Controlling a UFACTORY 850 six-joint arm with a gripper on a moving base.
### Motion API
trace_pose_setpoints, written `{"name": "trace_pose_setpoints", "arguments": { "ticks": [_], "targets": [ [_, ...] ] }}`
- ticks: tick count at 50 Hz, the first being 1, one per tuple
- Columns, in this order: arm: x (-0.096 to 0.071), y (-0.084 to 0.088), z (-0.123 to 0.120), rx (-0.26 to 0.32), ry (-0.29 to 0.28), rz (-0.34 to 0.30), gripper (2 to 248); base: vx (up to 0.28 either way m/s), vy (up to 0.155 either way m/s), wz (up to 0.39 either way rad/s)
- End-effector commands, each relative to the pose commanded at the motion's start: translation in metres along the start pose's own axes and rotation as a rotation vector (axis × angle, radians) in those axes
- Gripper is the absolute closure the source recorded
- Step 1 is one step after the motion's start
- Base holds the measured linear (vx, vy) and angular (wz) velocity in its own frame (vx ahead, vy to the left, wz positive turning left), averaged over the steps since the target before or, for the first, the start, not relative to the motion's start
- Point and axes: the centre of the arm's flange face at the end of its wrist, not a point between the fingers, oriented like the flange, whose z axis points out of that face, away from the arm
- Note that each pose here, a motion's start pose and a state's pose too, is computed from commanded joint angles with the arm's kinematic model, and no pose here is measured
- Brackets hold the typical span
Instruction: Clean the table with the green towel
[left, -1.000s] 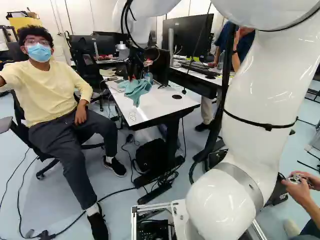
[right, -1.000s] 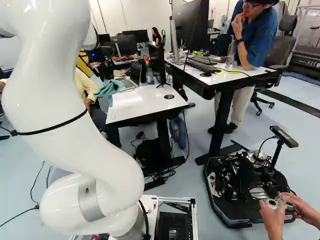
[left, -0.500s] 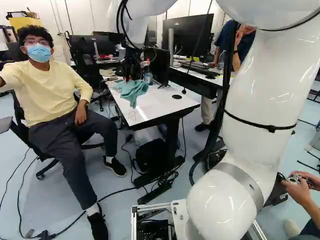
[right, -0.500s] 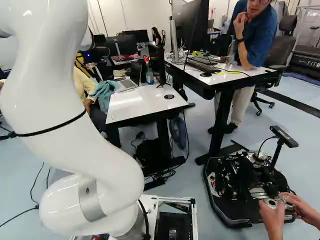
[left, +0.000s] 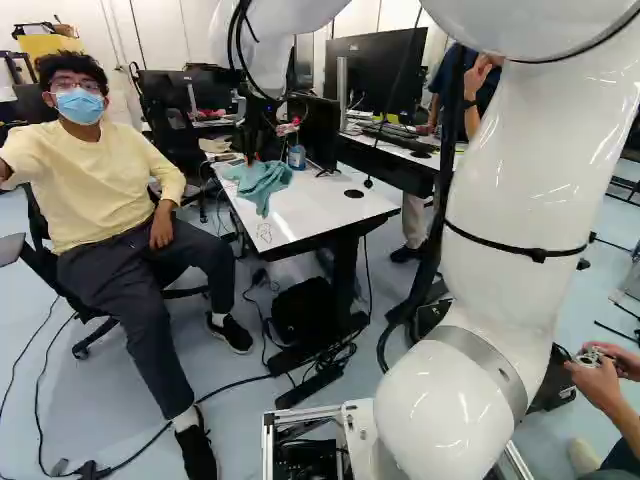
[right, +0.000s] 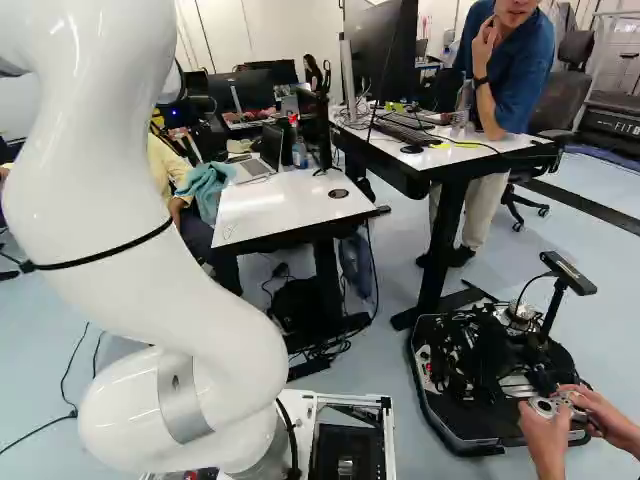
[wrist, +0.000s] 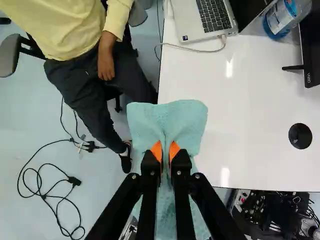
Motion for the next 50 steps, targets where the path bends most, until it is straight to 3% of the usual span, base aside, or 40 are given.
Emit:
{"name": "trace_pose_setpoints", "arguments": {
  "ticks": [29,50],
  "targets": [
    [-0.001,-0.001,0.041,0.01,-0.039,0.015,211,0.0,0.0,0.0],
    [0.0,-0.001,0.072,0.019,-0.037,0.031,211,0.0,0.0,0.0]
  ]
}}
